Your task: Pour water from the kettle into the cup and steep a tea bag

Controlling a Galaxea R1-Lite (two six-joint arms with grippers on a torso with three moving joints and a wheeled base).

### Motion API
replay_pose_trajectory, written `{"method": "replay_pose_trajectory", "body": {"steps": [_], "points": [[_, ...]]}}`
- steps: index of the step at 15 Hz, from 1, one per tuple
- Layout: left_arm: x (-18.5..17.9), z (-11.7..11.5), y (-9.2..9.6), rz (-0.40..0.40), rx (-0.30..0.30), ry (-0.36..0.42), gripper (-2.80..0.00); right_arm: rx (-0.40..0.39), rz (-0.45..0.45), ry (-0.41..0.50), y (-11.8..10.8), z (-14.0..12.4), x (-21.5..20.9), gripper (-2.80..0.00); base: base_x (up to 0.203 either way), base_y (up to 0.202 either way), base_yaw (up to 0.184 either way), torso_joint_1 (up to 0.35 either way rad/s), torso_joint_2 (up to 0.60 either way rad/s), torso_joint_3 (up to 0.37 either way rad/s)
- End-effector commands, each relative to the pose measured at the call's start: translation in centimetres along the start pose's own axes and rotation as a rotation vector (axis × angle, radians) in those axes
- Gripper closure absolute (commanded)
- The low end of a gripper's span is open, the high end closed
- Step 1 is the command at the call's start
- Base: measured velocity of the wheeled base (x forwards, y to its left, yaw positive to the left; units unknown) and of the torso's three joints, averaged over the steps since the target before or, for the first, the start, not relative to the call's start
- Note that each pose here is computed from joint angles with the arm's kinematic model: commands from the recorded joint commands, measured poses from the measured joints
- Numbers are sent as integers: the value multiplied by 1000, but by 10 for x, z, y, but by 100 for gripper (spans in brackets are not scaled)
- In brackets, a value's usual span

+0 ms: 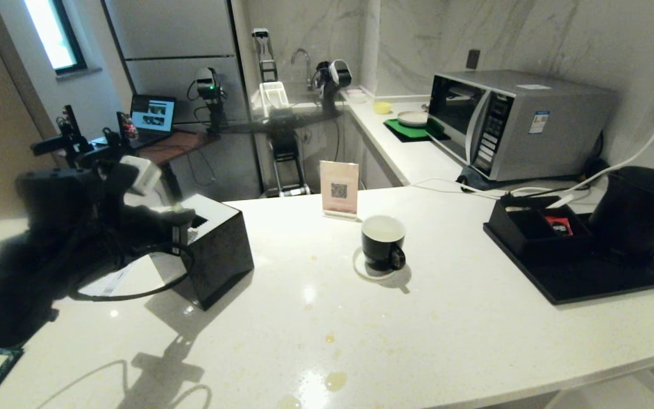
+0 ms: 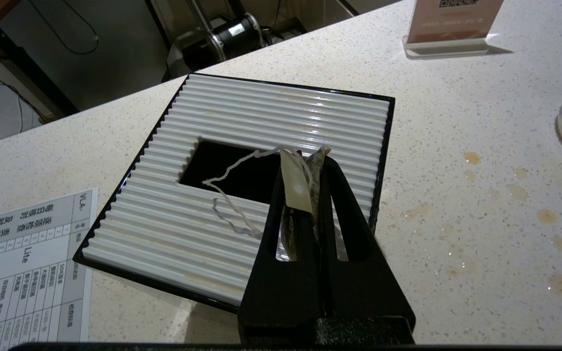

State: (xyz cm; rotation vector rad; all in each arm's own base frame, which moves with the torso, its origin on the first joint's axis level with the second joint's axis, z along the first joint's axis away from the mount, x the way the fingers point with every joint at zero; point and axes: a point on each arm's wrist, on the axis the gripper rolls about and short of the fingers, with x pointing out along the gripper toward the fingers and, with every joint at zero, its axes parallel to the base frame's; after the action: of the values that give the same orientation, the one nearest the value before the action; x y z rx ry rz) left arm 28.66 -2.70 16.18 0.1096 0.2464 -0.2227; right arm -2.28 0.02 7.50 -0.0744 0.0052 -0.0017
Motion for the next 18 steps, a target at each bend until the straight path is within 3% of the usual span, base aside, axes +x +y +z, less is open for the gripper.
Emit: {"method": "replay_pose_trajectory", "body": {"steps": [1, 6, 11, 18], "points": [[1, 0, 0, 1, 0, -1, 0, -1, 0, 0, 0, 0, 0, 0, 0, 0, 0, 0, 0, 0], [4, 1, 3, 10, 0, -12, 0, -1, 0, 1, 0, 0, 0, 0, 0, 0, 0, 0, 0, 0], [7, 19, 15, 48, -2, -73, 0, -1, -1, 0, 0, 0, 0, 0, 0, 0, 0, 0, 0, 0], [10, 17, 16, 59, -9, -66, 0, 1, 0, 0, 0, 0, 0, 0, 0, 0, 0, 0, 0, 0]]}}
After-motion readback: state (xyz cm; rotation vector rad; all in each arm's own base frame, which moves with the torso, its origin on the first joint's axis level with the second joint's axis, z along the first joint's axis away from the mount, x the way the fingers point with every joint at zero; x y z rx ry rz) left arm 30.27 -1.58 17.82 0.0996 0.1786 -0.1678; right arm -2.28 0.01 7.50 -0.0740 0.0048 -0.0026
